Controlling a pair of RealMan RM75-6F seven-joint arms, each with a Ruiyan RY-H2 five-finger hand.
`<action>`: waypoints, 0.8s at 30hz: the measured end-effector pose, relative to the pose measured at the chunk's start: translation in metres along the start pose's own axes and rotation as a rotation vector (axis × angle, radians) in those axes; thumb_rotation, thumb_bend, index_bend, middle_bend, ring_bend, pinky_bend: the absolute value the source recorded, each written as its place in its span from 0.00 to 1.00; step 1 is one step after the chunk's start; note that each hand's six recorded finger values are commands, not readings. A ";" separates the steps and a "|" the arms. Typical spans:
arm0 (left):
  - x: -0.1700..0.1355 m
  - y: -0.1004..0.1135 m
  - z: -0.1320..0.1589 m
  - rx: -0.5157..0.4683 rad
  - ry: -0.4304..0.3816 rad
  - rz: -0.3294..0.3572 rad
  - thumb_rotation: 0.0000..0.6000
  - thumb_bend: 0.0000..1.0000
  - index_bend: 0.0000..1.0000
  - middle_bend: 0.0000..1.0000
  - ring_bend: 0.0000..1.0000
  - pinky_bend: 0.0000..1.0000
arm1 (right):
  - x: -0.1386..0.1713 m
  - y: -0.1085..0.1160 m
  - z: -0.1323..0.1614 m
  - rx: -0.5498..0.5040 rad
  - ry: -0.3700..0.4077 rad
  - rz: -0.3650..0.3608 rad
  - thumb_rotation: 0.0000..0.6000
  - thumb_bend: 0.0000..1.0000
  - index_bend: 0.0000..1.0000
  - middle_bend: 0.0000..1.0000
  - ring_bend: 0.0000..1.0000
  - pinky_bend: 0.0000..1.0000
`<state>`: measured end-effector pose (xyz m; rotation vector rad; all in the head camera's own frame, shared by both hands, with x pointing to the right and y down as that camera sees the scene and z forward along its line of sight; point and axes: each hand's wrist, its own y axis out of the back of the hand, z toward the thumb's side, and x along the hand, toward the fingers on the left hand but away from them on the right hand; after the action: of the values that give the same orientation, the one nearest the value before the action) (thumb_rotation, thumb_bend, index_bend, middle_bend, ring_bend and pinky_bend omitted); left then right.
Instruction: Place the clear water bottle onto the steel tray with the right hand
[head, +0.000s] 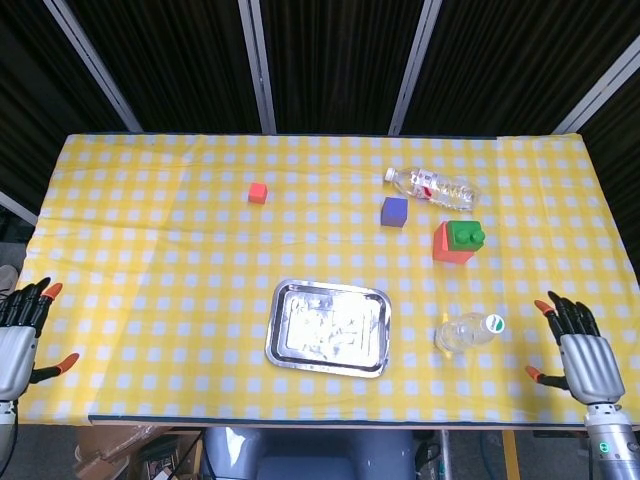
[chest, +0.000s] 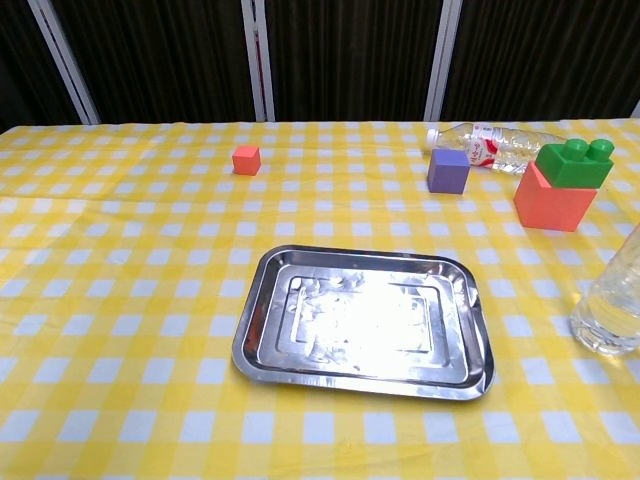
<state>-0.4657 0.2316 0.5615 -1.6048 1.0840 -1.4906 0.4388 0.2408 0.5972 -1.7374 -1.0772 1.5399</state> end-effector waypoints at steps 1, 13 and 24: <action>-0.001 0.001 0.000 0.000 0.000 0.004 1.00 0.15 0.05 0.00 0.00 0.00 | -0.003 -0.003 0.003 -0.034 0.006 0.016 1.00 0.13 0.14 0.01 0.00 0.00; -0.003 -0.004 -0.001 0.028 0.011 -0.025 1.00 0.15 0.05 0.00 0.00 0.00 | -0.044 -0.036 0.035 -0.326 0.008 0.245 1.00 0.13 0.14 0.04 0.00 0.00; -0.002 -0.008 0.000 0.048 0.017 -0.046 1.00 0.15 0.05 0.00 0.00 0.00 | -0.065 -0.052 0.064 -0.493 -0.015 0.304 1.00 0.13 0.24 0.18 0.00 0.00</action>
<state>-0.4650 0.2369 0.5679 -1.5965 1.0194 -1.5510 0.3648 0.2059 0.6634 -2.3131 -1.3315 1.5498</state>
